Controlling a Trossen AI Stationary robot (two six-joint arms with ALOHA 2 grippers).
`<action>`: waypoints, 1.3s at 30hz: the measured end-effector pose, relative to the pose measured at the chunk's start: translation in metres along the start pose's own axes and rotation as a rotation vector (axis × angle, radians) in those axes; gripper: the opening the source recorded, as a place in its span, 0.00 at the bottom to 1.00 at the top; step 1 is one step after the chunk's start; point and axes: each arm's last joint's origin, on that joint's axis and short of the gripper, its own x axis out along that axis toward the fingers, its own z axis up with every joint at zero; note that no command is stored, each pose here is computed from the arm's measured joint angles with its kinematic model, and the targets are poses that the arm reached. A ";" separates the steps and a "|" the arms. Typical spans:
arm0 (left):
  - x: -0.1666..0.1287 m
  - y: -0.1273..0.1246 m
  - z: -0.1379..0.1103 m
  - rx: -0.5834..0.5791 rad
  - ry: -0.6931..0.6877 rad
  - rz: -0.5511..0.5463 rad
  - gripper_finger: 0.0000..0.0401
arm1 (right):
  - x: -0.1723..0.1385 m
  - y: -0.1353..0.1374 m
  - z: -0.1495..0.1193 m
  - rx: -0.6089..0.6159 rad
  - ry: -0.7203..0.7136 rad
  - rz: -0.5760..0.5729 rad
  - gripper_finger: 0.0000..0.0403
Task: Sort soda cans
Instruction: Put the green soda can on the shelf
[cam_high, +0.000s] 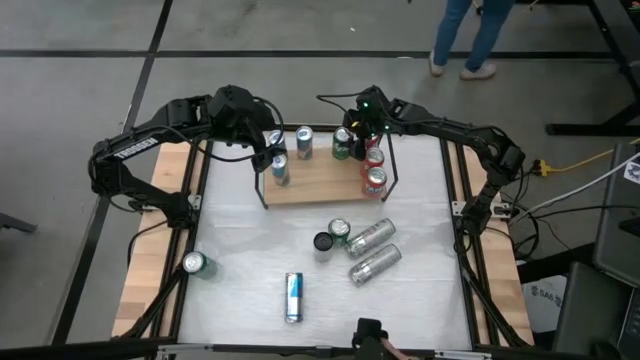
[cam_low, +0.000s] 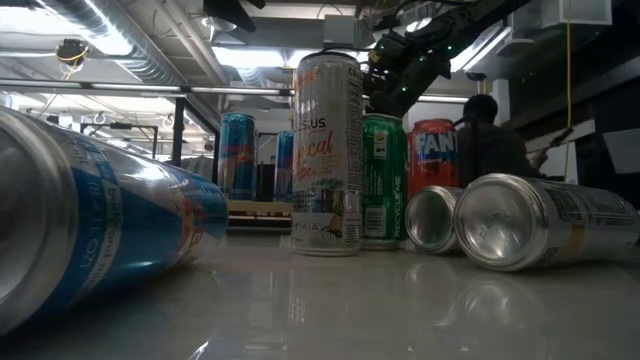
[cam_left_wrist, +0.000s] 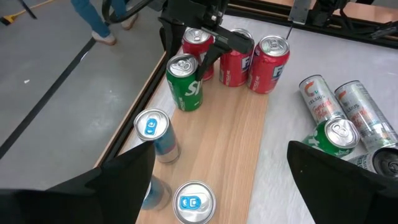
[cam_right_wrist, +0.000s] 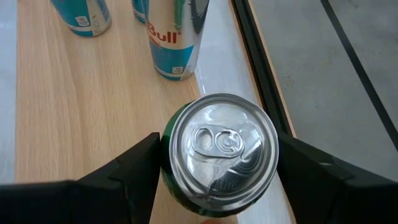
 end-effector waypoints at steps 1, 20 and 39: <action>0.000 0.000 0.000 0.000 0.000 0.000 0.89 | 0.000 0.000 0.000 0.000 -0.001 0.001 0.67; 0.000 0.000 0.000 0.000 0.000 0.000 0.89 | 0.000 0.000 0.000 0.000 -0.003 -0.001 0.74; 0.000 0.000 0.000 0.000 0.000 0.000 0.89 | 0.003 0.001 -0.002 0.006 0.014 0.008 0.85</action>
